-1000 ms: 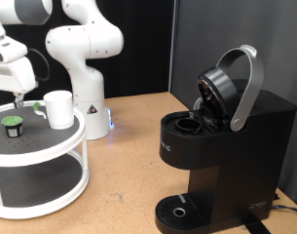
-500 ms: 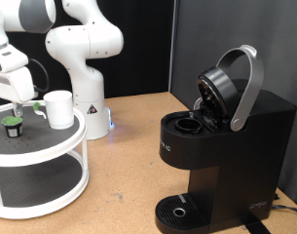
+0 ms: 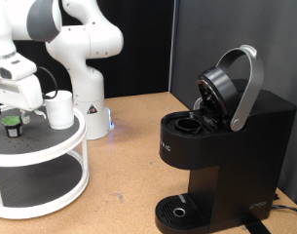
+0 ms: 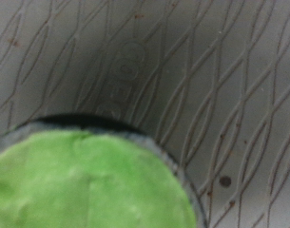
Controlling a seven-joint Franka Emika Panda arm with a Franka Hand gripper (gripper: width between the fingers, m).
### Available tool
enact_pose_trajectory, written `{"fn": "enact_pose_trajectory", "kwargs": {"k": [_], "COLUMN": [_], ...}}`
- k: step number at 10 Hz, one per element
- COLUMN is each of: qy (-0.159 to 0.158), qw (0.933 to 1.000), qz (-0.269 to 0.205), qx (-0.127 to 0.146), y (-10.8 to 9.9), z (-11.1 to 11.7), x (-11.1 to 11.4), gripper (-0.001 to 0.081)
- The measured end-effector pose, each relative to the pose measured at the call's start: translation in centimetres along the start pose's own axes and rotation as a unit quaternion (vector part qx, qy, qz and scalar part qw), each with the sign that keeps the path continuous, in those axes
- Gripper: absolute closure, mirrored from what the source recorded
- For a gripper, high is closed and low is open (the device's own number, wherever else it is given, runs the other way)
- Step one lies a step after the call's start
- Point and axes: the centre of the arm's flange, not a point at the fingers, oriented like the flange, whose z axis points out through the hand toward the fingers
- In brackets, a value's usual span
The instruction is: Make a cup of coffee with the keurig machine
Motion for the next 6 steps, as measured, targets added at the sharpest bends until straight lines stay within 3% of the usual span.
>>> {"fn": "enact_pose_trajectory", "kwargs": {"k": [6], "qy": [-0.003], "qw": [0.9998], "qz": [-0.017], "qx": [0.008], "y": [-0.8], "z": [1.9], "x": [1.0], "gripper": [0.0003]}}
